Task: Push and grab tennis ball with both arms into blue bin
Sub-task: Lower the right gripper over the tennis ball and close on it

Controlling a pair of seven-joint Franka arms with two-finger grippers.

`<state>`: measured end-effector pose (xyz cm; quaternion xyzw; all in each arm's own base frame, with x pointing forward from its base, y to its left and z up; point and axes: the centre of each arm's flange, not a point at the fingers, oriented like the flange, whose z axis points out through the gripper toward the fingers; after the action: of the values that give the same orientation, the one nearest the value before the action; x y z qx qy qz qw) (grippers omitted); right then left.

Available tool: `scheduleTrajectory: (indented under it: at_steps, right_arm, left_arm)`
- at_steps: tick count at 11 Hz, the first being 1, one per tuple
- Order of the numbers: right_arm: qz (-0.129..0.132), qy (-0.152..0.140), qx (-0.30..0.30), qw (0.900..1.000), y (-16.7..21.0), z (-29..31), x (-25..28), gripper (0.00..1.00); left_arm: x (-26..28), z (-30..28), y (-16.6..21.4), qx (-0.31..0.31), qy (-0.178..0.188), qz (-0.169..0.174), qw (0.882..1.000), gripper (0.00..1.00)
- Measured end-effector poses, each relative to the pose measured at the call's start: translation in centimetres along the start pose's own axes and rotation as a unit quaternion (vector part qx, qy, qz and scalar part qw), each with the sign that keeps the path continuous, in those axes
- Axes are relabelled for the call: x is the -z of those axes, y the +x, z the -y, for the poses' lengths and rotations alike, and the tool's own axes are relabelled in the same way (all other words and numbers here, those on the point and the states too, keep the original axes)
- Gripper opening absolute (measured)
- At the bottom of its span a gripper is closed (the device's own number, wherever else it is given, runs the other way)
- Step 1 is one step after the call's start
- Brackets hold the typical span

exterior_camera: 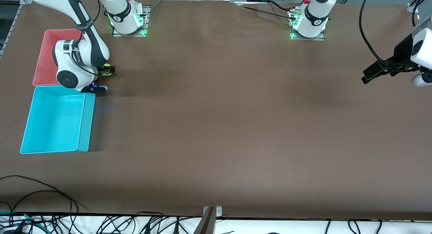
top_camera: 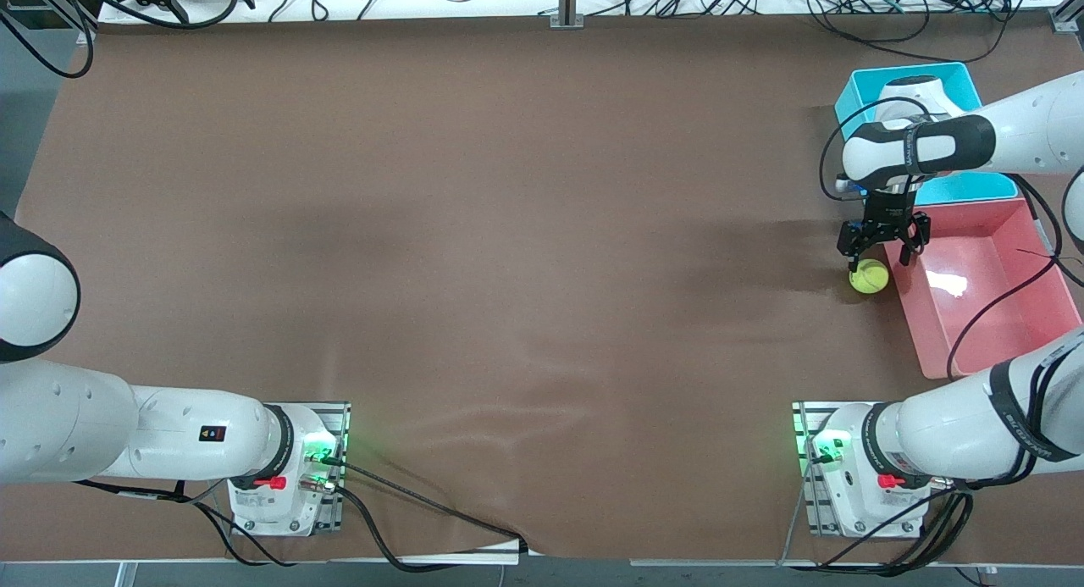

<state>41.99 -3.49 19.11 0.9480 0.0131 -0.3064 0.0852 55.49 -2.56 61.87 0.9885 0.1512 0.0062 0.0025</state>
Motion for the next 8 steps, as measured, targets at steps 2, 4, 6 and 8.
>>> scheduleTrajectory:
  at_steps: [2,4,6,8]
  right_arm:
    - [-0.002,-0.002,-0.014,1.0,0.1,0.2,0.0,1.0]
    - [-0.002,-0.006,-0.024,1.0,0.2,0.6,-0.1,1.0]
    - [-0.003,-0.01,-0.023,1.0,0.3,1.4,-0.1,1.0]
    - [-0.001,-0.013,-0.02,1.0,0.4,2.0,-0.3,1.0]
  left_arm:
    - [0.0,0.0,0.0,0.0,0.0,-0.001,1.0,1.0]
    - [0.1,-0.2,0.0,-0.002,-0.001,-0.003,1.0,1.0]
    - [0.1,-0.5,-0.1,-0.01,0.0,-0.004,1.0,1.0]
    - [0.1,-0.9,-0.2,-0.032,0.0,-0.004,0.999,1.0]
